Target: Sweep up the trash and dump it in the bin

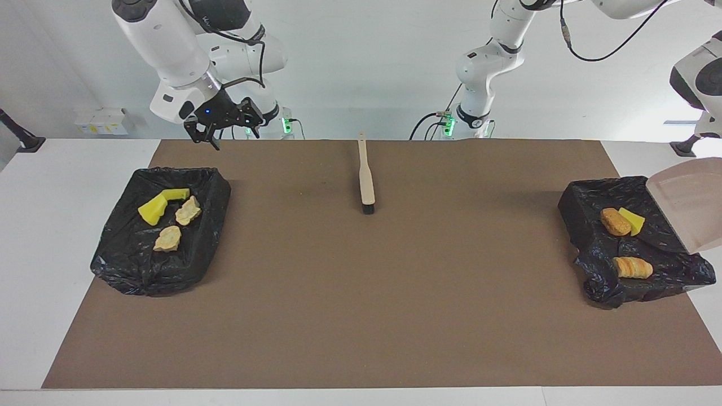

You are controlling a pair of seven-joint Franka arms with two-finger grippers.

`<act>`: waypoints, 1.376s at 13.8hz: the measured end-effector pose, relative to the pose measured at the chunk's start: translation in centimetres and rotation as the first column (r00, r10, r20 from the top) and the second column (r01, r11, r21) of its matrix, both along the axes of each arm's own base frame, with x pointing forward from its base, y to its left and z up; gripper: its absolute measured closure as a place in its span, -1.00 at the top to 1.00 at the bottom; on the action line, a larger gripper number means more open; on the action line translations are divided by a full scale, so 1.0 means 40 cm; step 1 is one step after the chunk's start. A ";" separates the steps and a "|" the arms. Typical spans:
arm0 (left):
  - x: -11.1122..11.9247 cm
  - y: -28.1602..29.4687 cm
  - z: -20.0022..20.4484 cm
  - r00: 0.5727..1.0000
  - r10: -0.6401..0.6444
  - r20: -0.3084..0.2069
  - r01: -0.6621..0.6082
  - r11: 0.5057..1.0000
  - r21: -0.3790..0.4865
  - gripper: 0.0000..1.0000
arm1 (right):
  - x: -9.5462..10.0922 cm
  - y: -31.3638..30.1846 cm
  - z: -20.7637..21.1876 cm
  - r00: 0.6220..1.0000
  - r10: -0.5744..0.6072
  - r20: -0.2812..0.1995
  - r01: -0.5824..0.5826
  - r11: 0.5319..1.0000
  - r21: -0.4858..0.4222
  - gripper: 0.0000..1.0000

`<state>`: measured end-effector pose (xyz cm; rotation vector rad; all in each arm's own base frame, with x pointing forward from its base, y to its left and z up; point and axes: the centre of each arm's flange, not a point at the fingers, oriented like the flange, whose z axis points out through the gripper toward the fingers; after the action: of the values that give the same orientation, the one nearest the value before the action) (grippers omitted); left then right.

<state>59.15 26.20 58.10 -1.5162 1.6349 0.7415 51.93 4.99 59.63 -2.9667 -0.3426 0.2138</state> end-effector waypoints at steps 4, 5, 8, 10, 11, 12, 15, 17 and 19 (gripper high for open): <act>0.005 -0.050 -0.003 0.999 0.027 0.018 -0.025 0.994 -0.102 -0.38 | 0.003 -0.036 0.000 1.000 -0.013 0.005 0.013 0.999 -0.049 1.00; 0.001 -0.073 -0.022 0.997 0.071 -0.006 -0.072 0.983 -0.171 -0.38 | 0.004 -0.044 0.000 1.000 -0.015 0.006 0.016 0.998 -0.063 1.00; 0.013 -0.202 -0.065 0.992 0.111 -0.062 -0.126 0.930 -0.345 -0.38 | 0.015 -0.081 0.005 0.998 -0.041 0.039 0.044 0.996 -0.075 1.00; 0.022 -0.268 -0.092 0.991 0.113 -0.066 -0.131 0.874 -0.468 -0.38 | 0.017 -0.092 0.004 0.998 -0.050 0.041 0.053 0.996 -0.075 1.00; 0.027 -0.300 -0.106 0.991 0.117 -0.065 -0.133 0.850 -0.509 -0.38 | 0.019 -0.095 0.002 0.998 -0.051 0.041 0.054 0.995 -0.080 1.00; 0.032 -0.339 -0.121 0.990 0.130 -0.059 -0.142 0.831 -0.539 -0.38 | 0.021 -0.099 0.001 0.998 -0.049 0.044 0.053 0.994 -0.097 1.00; 0.039 -0.518 -0.191 0.979 0.196 -0.051 -0.187 0.774 -0.605 -0.38 | 0.041 -0.100 0.029 0.996 -0.039 0.083 0.050 0.989 -0.141 1.00; 0.026 -0.628 -0.255 0.959 0.276 -0.066 -0.252 0.724 -0.642 -0.38 | 0.057 -0.106 0.045 0.994 -0.044 0.097 0.058 0.988 -0.145 1.00; 0.010 -0.712 -0.335 0.929 0.362 -0.083 -0.318 0.660 -0.681 -0.38 | 0.063 -0.134 0.048 0.993 -0.066 0.093 0.079 0.986 -0.148 1.00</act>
<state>59.57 -2.29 44.68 -2.4059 1.6851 0.2466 54.44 -0.35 61.55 -3.1388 -0.2382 0.1048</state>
